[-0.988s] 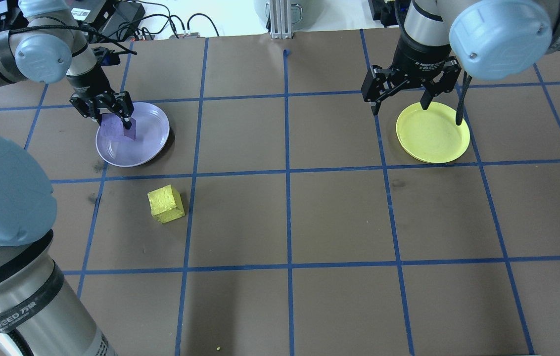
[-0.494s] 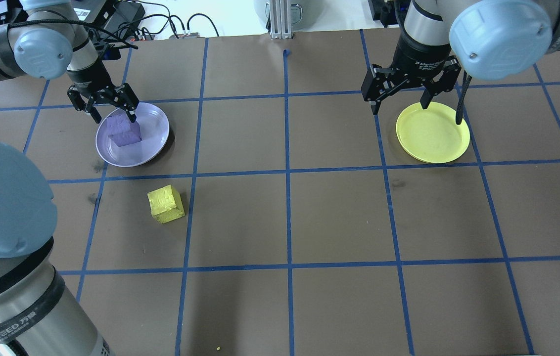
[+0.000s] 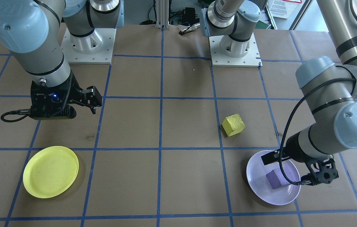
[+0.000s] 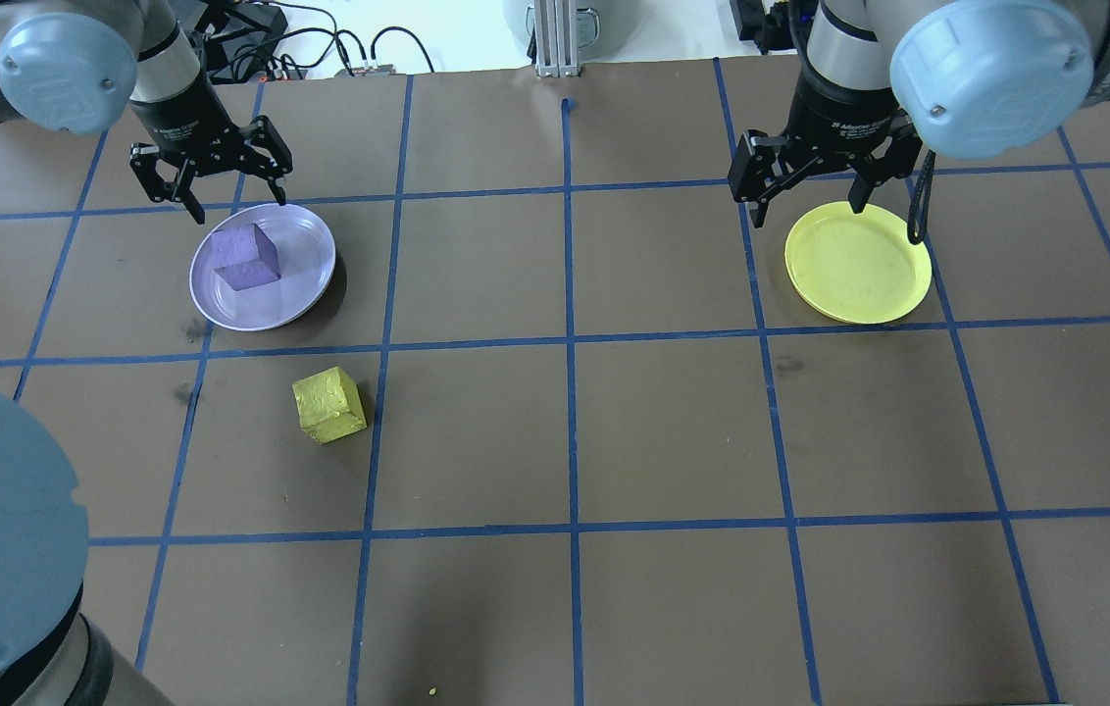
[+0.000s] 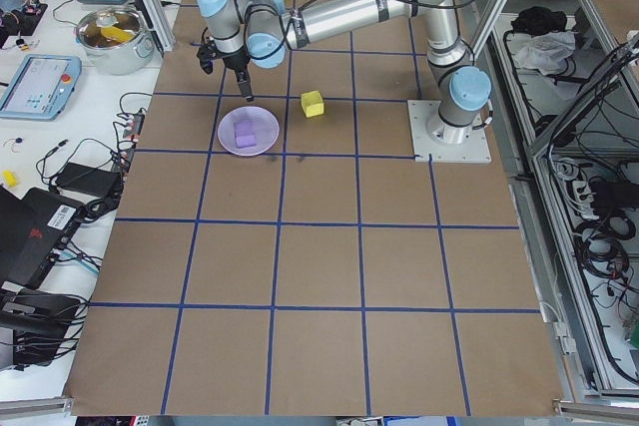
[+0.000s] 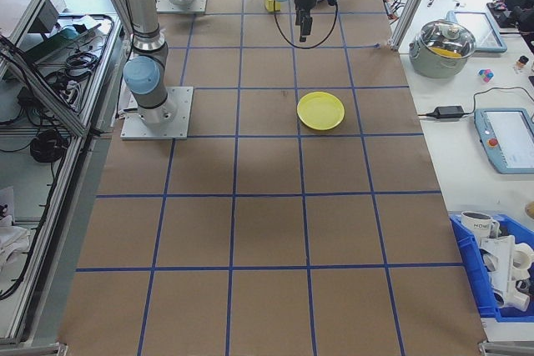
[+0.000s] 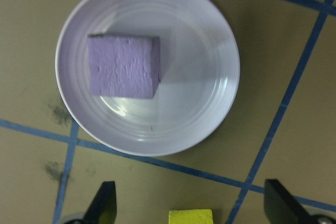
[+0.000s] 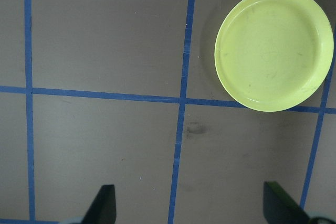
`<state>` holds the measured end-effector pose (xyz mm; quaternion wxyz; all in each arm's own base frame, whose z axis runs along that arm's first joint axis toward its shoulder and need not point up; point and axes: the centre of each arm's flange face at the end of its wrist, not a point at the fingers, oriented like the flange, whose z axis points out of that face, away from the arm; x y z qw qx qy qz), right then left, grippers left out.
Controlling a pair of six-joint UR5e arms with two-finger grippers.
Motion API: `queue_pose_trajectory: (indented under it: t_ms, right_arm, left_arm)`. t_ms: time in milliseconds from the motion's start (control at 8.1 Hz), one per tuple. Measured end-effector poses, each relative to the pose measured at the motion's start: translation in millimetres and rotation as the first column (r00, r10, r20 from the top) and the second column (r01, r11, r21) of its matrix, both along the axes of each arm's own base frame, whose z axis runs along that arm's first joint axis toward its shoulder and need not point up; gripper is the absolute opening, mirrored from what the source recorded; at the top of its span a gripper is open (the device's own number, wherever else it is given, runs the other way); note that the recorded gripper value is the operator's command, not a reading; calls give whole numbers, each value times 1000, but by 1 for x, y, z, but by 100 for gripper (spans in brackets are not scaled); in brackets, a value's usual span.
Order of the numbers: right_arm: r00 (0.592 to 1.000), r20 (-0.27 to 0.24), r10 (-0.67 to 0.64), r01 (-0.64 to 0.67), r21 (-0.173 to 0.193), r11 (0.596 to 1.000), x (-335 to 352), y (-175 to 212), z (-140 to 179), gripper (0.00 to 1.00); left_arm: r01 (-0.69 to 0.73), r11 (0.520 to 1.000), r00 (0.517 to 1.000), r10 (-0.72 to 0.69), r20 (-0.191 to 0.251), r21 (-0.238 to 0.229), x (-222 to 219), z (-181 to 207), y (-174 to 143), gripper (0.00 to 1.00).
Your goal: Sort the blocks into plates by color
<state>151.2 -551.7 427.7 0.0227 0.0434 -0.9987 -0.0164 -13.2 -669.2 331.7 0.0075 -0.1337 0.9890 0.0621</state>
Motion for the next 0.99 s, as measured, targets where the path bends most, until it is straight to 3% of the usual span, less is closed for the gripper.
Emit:
queue_pose_trajectory:
  t_ms: [247,494,988]
  right_arm:
    - [1000,0,-2,2,-18,1000,1,0,7,100]
    - [1000,-3,4,-4,-43,999,1,-1,11,100]
    - [1000,-6,8,-8,-42,999,1,10,12,100]
  left_arm:
    - [-180,979,982,185,-48,92,-11,-40,50,100]
    - [-235,964,969,243,-53,127,-19,-72,87,100]
    - [-218,958,970,233,-61,187,-30,-105,106,100]
